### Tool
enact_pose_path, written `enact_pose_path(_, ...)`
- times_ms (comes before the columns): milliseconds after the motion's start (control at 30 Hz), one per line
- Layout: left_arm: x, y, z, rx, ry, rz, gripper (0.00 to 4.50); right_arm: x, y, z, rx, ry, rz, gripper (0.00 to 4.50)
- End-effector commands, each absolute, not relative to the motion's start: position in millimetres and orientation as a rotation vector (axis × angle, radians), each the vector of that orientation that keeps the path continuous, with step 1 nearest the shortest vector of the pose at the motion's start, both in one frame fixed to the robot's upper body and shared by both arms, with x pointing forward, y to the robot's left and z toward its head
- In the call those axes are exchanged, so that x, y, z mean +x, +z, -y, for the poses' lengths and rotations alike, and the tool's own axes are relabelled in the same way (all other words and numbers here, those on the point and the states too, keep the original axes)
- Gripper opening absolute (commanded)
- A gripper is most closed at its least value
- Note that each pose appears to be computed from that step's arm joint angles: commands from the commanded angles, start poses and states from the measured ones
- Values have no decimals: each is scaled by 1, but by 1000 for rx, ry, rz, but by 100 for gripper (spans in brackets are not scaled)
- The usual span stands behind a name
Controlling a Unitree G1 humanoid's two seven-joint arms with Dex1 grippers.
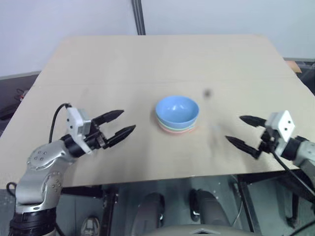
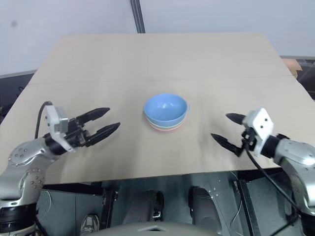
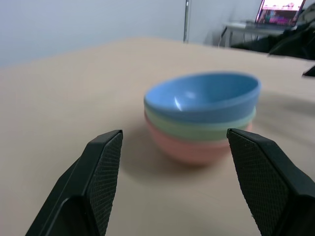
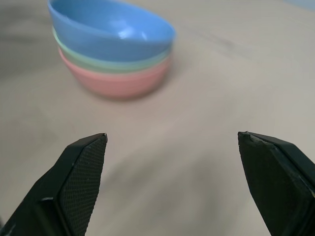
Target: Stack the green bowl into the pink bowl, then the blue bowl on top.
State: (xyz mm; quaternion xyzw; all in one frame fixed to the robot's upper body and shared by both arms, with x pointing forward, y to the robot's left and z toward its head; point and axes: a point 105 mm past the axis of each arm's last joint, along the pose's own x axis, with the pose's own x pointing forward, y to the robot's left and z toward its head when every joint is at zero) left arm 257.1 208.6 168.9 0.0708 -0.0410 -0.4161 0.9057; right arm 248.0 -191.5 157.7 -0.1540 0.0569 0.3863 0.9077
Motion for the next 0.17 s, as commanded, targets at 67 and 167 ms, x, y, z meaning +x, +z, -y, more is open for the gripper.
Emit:
enact_pose_path(67,239,174,-216,160,-901,40,360,226,172,206,-362,789,-108,446)
enact_pose_path(167,234,165,-219,169,-925,-21,360,220,172,212,-344,768,-119,446)
